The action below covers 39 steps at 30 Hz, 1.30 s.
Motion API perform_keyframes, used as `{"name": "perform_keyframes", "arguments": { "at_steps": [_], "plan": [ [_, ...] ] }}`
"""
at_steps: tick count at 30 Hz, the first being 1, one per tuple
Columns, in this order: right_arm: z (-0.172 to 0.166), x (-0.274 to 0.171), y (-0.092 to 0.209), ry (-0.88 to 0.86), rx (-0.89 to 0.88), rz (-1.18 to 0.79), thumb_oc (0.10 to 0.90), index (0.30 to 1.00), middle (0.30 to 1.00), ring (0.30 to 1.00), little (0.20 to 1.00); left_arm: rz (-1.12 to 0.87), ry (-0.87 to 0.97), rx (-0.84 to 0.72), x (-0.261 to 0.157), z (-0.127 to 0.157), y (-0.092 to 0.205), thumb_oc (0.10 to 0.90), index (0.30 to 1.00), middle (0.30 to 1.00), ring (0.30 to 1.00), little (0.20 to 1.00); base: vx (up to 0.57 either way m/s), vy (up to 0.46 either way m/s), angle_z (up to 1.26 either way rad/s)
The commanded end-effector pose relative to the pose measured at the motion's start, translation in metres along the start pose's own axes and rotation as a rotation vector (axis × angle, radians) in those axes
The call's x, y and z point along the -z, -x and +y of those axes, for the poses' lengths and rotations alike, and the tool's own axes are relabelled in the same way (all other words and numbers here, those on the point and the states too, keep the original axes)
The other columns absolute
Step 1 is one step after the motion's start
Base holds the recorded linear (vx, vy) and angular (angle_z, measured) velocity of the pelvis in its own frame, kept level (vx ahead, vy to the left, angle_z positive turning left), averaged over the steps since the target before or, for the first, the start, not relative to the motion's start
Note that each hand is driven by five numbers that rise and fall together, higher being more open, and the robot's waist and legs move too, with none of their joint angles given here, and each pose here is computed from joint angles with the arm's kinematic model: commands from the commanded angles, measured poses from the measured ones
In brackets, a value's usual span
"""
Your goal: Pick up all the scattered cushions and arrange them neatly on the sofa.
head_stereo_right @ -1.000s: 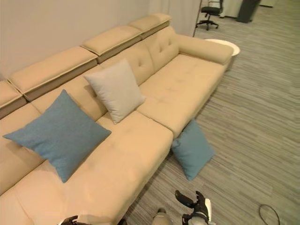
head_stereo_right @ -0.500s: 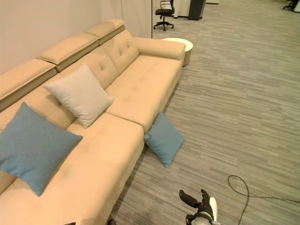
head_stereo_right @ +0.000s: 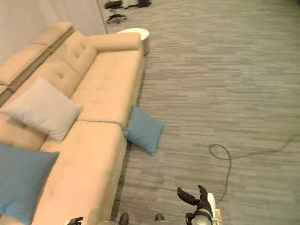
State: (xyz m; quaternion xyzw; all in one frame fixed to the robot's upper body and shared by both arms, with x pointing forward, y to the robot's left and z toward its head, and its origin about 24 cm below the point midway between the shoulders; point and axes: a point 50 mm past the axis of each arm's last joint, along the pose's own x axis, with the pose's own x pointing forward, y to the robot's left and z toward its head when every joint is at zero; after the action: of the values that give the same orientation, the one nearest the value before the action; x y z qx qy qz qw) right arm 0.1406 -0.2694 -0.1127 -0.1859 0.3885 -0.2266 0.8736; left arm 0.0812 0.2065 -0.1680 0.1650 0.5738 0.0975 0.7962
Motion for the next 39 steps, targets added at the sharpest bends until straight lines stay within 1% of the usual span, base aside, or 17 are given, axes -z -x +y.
{"name": "perform_keyframes", "arguments": {
  "at_steps": [1, 3, 8, 11, 14, 19, 24, 26, 30, 32, 33, 34, 36, 39],
  "plan": [
    [-0.012, -0.036, -0.007, -0.017, 0.038, -0.172, 0.800, 0.900, 0.900, 0.900, 0.900, -0.087, -0.059, -0.024, -0.019, 0.005, -0.002, 0.800, 0.900, 0.900, 0.900, 0.900, -0.12, 0.178, -0.57],
    [-0.016, -0.036, -0.006, -0.025, 0.050, -0.176, 0.800, 0.900, 0.900, 0.900, 0.900, -0.113, -0.082, -0.018, -0.023, 0.003, -0.002, 0.800, 0.900, 0.900, 0.900, 0.900, -0.10, 0.137, -0.51],
    [-0.013, -0.033, -0.005, -0.004, 0.040, -0.163, 0.800, 0.900, 0.900, 0.900, 0.900, -0.150, -0.105, -0.016, -0.034, 0.000, -0.002, 0.800, 0.900, 0.900, 0.900, 0.900, -0.09, 0.109, -0.47],
    [-0.009, -0.036, -0.006, 0.018, 0.029, -0.175, 0.800, 0.900, 0.900, 0.900, 0.900, -0.136, -0.108, -0.032, -0.030, 0.005, -0.003, 0.800, 0.900, 0.900, 0.900, 0.900, -0.03, 0.022, -0.94],
    [-0.008, -0.032, -0.005, 0.029, 0.020, -0.164, 0.800, 0.900, 0.900, 0.900, 0.900, -0.122, -0.106, -0.037, -0.027, 0.009, -0.003, 0.800, 0.900, 0.900, 0.900, 0.900, 0.03, -0.058, -0.99],
    [-0.018, -0.023, -0.004, 0.049, 0.041, -0.141, 0.800, 0.900, 0.900, 0.900, 0.900, -0.112, -0.126, -0.038, -0.020, 0.010, -0.003, 0.800, 0.900, 0.900, 0.900, 0.900, 0.07, -0.092, -0.69],
    [-0.019, -0.023, -0.004, 0.058, 0.037, -0.141, 0.800, 0.900, 0.900, 0.900, 0.900, -0.122, -0.161, -0.050, -0.021, 0.014, -0.004, 0.800, 0.900, 0.900, 0.900, 0.900, 0.13, -0.159, -0.52],
    [-0.020, -0.019, -0.003, 0.067, 0.031, -0.137, 0.800, 0.900, 0.900, 0.900, 0.900, -0.154, -0.195, -0.061, -0.028, 0.016, -0.004, 0.800, 0.900, 0.900, 0.900, 0.900, 0.19, -0.366, -0.06],
    [-0.020, -0.016, -0.002, 0.076, 0.013, -0.136, 0.800, 0.900, 0.900, 0.900, 0.900, -0.198, -0.166, -0.058, -0.040, 0.014, -0.003, 0.800, 0.900, 0.900, 0.900, 0.900, 0.12, -0.357, 0.02],
    [-0.022, -0.014, -0.003, 0.096, 0.007, -0.129, 0.800, 0.900, 0.900, 0.900, 0.900, -0.263, -0.090, -0.049, -0.057, 0.013, -0.001, 0.800, 0.900, 0.900, 0.900, 0.900, 0.08, -0.399, 0.26],
    [-0.022, -0.014, -0.003, 0.096, 0.007, -0.129, 0.800, 0.900, 0.900, 0.900, 0.900, -0.263, -0.090, -0.049, -0.057, 0.013, -0.001, 0.800, 0.900, 0.900, 0.900, 0.900, 0.11, -0.338, 0.06],
    [-0.025, -0.013, -0.004, 0.098, 0.016, -0.120, 0.800, 0.900, 0.900, 0.900, 0.900, -0.303, -0.061, -0.042, -0.068, 0.012, 0.000, 0.800, 0.900, 0.900, 0.900, 0.900, 0.15, -0.287, 0.03],
    [-0.026, -0.014, -0.007, 0.100, 0.018, -0.110, 0.800, 0.900, 0.900, 0.900, 0.900, -0.304, -0.046, -0.030, -0.070, 0.010, 0.001, 0.800, 0.900, 0.900, 0.900, 0.900, 0.22, -0.240, 0.24],
    [-0.027, -0.011, -0.008, 0.106, 0.015, -0.092, 0.800, 0.900, 0.900, 0.900, 0.900, -0.255, -0.034, -0.017, -0.057, 0.009, -0.001, 0.800, 0.900, 0.900, 0.900, 0.900, 0.24, -0.078, 0.35]
  ]
}}
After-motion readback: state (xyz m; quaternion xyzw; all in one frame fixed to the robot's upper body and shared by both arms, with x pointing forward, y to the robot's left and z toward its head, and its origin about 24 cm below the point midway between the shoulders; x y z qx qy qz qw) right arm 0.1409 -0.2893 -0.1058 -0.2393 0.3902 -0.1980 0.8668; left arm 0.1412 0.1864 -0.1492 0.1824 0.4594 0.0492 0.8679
